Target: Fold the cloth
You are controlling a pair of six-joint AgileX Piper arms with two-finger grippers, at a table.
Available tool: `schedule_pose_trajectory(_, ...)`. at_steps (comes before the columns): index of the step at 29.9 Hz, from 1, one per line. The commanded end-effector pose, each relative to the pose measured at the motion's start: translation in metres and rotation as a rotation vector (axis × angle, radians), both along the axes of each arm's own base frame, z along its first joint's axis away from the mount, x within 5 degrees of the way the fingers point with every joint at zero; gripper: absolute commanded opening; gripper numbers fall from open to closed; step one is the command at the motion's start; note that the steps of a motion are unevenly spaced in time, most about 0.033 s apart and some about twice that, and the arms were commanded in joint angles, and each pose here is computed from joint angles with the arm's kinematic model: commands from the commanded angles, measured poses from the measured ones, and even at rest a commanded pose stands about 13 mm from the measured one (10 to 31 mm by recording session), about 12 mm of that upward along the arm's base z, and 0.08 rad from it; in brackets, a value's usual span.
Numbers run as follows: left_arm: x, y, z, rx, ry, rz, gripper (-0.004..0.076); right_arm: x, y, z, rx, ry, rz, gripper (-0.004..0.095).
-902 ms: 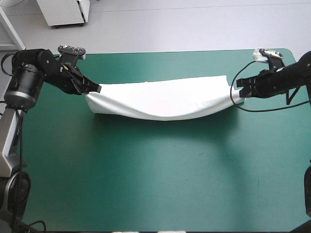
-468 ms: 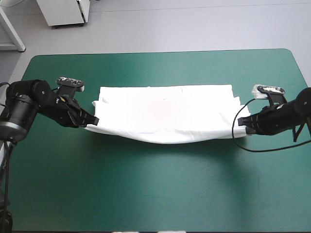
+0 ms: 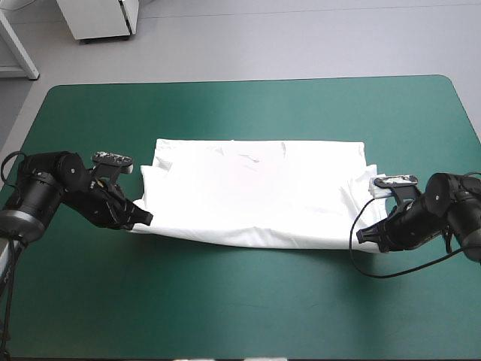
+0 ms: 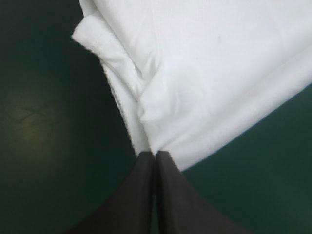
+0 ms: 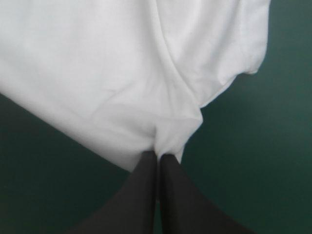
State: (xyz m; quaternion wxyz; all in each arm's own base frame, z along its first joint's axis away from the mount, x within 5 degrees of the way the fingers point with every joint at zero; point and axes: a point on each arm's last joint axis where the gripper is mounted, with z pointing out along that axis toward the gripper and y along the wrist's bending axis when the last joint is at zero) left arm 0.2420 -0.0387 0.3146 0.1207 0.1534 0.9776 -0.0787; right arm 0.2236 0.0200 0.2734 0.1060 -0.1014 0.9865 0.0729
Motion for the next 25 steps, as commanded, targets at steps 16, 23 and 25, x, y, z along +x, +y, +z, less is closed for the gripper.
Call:
schedule_pose_trajectory(16,-0.023,0.005,-0.01,0.051,0.073,-0.021,0.0204,-0.011,0.002,0.017,-0.034,-0.043,-0.001,0.049)
schedule_pose_trajectory(23,-0.024,0.005,0.011,0.043,-0.011,-0.019,0.0333,0.007,-0.007,0.04,-0.121,-0.179,-0.039,0.049)
schedule_pose_trajectory(25,-0.019,0.003,0.031,0.018,-0.083,-0.023,0.0335,0.02,-0.008,0.049,-0.138,-0.199,-0.051,0.049)
